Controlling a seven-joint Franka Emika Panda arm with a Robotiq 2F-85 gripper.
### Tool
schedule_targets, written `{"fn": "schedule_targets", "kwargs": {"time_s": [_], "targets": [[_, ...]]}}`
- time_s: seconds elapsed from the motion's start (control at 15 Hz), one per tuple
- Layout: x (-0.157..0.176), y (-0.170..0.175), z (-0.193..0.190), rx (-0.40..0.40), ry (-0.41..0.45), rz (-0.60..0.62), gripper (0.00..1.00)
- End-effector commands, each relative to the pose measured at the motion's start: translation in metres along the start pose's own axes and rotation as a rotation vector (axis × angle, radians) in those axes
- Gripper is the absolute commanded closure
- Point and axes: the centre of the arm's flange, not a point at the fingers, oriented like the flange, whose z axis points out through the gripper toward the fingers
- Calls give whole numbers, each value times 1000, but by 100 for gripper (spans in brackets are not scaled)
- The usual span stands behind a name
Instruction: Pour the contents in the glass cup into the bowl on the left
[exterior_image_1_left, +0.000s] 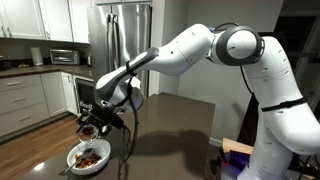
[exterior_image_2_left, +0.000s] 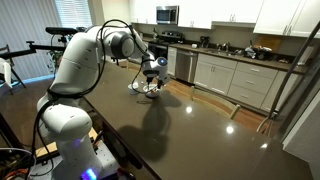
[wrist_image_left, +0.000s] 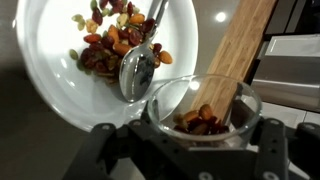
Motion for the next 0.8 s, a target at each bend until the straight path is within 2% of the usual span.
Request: {"fn": "schedule_targets", "kwargs": {"time_s": [0.0, 0.13, 0.2, 0.47, 0.73], "targets": [[0, 0, 0, 0, 0, 0, 22], [0, 0, 0, -1, 0, 0, 22], [0, 0, 0, -1, 0, 0, 47], [-7, 4, -2, 21, 55, -41, 47], [-14, 5, -8, 58, 147, -114, 47]]}}
